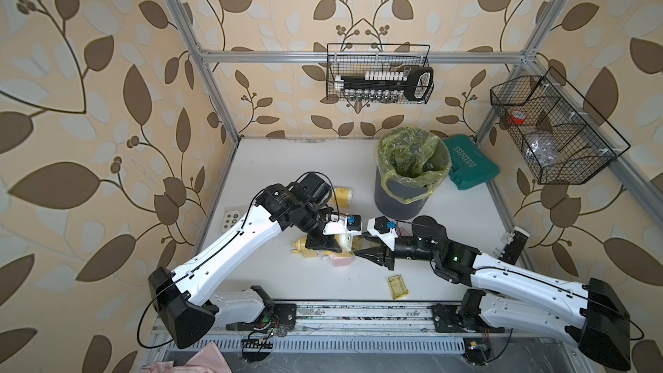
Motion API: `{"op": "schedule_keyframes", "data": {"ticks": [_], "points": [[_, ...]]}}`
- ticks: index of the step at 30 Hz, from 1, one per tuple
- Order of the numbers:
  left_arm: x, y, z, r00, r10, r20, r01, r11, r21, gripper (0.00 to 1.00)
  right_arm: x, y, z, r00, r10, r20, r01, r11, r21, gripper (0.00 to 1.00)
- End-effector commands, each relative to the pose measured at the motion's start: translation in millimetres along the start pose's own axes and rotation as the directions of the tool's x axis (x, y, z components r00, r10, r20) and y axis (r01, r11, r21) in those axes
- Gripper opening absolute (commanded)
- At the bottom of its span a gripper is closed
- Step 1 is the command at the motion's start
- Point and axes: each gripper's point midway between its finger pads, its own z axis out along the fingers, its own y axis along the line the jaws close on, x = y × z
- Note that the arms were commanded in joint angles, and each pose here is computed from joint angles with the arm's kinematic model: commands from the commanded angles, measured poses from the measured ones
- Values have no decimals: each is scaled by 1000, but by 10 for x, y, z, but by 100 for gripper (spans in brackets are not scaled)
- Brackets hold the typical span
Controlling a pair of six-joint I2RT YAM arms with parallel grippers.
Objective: Take out the pencil sharpener tray and clean the shavings
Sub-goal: Open the container of the pencil sharpener.
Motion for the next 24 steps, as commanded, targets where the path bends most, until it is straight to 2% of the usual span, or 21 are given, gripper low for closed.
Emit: {"op": "schedule_keyframes", "data": {"ticks": [1,10,24], "points": [[150,-181,-90,998,-11,-69,13,1000,23,0,-227,-203,-109,996,22,87,-32,994,108,0],[16,-196,-178,1000,-7,-9,7,1000,12,0,-214,-201,-247,994,9,113,-25,990,137,0],[-175,-184,-316,996,17,86,-14,1000,-24,0,-135,-197,-356,995,3,97,-19,987,161,0]]}}
